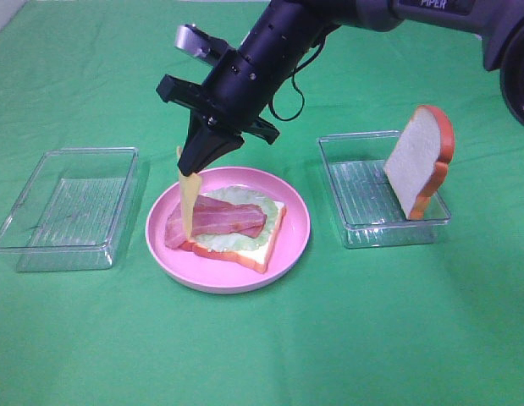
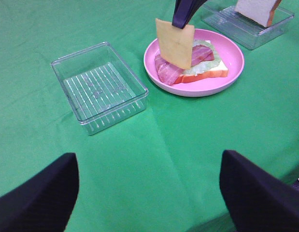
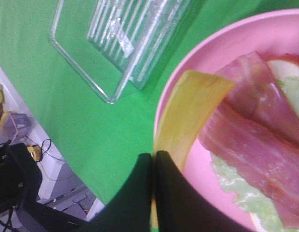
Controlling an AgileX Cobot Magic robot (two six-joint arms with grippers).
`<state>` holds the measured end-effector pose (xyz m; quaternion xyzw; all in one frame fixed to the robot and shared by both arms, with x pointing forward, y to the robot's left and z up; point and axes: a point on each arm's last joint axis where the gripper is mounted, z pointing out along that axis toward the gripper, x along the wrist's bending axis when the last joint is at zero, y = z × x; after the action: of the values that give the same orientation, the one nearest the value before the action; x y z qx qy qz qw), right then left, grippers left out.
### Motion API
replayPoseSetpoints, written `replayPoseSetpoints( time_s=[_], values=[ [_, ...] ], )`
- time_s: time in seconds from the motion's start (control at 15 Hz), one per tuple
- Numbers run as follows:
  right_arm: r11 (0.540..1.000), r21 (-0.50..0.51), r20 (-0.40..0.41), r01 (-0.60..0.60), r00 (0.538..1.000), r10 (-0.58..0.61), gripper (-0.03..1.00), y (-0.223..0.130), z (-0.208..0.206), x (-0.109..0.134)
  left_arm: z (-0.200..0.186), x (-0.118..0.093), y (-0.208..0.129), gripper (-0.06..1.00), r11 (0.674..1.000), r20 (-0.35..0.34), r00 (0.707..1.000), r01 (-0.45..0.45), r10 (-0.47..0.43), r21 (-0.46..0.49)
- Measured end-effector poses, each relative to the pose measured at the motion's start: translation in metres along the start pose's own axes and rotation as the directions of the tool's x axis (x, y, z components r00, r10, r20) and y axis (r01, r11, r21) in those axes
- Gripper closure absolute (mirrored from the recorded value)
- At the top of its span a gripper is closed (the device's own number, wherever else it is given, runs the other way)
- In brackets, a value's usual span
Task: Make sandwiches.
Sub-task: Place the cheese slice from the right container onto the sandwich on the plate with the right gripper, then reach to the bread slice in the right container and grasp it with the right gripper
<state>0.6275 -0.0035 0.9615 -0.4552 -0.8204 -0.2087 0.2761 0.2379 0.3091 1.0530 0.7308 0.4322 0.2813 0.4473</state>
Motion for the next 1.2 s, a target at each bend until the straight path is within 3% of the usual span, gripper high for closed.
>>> replayPoseSetpoints(
  time_s=[0.33, 0.53, 0.67, 0.8, 0.93, 1.07, 1.2],
  values=[
    [0.996, 0.031, 0.173, -0.085, 0.982, 0.078, 0.97, -0.003, 0.004, -0.02, 0.0, 0.0, 0.0, 0.18, 1.0, 0.0, 1.0, 0.0, 0.0, 0.0],
    [0.993, 0.03, 0.22, -0.112, 0.97, 0.103, 0.97, -0.004, 0.004, -0.023, 0.0, 0.0, 0.0, 0.18, 1.0, 0.0, 1.0, 0.0, 0.0, 0.0],
    [0.99, 0.025, 0.264, -0.136, 0.956, 0.125, 0.91, -0.004, 0.003, -0.027, 0.0, 0.0, 0.0, 0.18, 1.0, 0.0, 1.0, 0.0, 0.0, 0.0],
    [0.989, 0.023, 0.29, -0.145, 0.948, 0.132, 0.59, -0.005, 0.002, -0.03, 0.0, 0.0, 0.0, 0.18, 1.0, 0.0, 1.0, 0.0, 0.0, 0.0],
    [0.99, 0.025, 0.318, -0.138, 0.94, 0.123, 0.38, -0.005, 0.002, -0.032, 0.0, 0.0, 0.0, 0.18, 1.0, 0.0, 1.0, 0.0, 0.0, 0.0],
    [0.993, 0.023, 0.379, -0.116, 0.92, 0.098, 0.3, -0.006, -0.004, -0.035, 0.0, 0.0, 0.0, 0.18, 1.0, 0.0, 1.0, 0.0, 0.0, 0.0],
    [0.996, 0.003, 0.461, -0.092, 0.884, 0.08, 0.29, -0.007, -0.018, -0.034, 0.0, 0.0, 0.0, 0.18, 1.0, 0.0, 1.0, 0.0, 0.0, 0.0]
  ],
)
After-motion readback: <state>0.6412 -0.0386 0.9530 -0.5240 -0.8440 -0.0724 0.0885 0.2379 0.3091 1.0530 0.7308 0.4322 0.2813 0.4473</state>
